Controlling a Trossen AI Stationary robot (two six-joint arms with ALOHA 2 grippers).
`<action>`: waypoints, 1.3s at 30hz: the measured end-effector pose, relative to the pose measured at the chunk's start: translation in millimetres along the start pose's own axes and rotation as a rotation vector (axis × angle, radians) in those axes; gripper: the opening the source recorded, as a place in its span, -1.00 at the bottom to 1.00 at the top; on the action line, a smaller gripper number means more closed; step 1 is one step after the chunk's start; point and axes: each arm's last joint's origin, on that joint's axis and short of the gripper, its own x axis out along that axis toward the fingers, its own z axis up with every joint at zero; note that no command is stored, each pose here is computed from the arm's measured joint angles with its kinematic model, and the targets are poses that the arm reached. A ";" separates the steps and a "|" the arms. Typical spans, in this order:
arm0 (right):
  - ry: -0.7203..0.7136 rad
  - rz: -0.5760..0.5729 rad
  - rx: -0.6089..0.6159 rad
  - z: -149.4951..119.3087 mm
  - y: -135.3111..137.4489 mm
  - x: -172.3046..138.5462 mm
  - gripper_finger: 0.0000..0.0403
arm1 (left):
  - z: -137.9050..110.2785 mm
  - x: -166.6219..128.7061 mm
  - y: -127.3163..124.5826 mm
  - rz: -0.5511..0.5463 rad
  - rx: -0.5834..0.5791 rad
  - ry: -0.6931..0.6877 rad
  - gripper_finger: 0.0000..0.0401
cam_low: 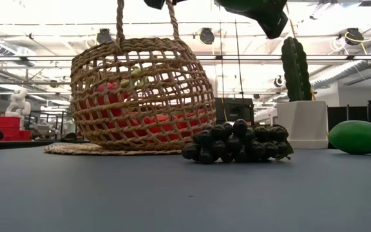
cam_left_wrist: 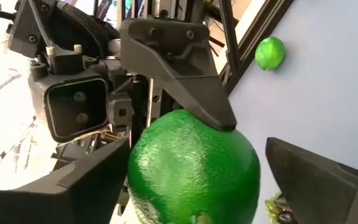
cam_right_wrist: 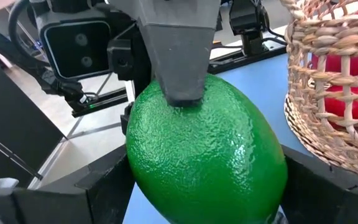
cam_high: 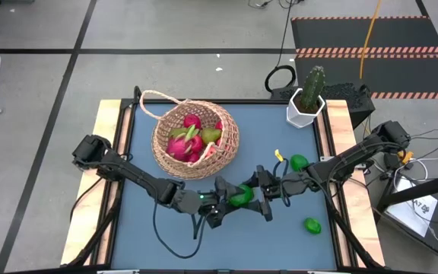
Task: Build produce basket
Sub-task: Put the green lime into the basket
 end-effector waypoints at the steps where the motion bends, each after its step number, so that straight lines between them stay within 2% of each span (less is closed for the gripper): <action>1: 0.003 0.000 -0.001 -0.3 -0.1 0.1 0.59 | 0.2 -0.1 0.1 0.001 -0.001 -0.001 0.82; 6: 0.002 0.002 -0.005 -0.1 0.0 0.0 0.59 | 0.7 -0.1 0.9 0.009 -0.005 -0.006 0.56; 9: 0.001 0.002 -0.007 0.0 0.1 0.0 0.59 | 0.7 -0.1 0.9 0.009 -0.005 -0.006 0.50; 12: -0.002 -0.001 -0.010 0.1 0.0 0.0 0.63 | 1.0 -0.3 0.6 0.008 -0.005 -0.007 0.53; 19: -0.044 0.009 -0.029 4.1 1.6 -0.1 0.95 | 1.5 -0.7 -0.2 0.001 -0.004 -0.009 0.60; 25: -0.044 0.015 -0.028 4.2 1.8 -0.1 0.96 | 2.0 -0.9 -0.3 0.002 -0.007 -0.011 0.52; 32: -0.081 0.034 -0.021 13.1 3.8 -9.0 0.97 | 6.6 -3.7 -3.2 -0.005 -0.045 -0.025 0.58; 39: -0.138 0.082 -0.049 25.1 11.6 -26.2 0.98 | 6.1 -3.4 -2.7 0.000 -0.063 -0.021 0.54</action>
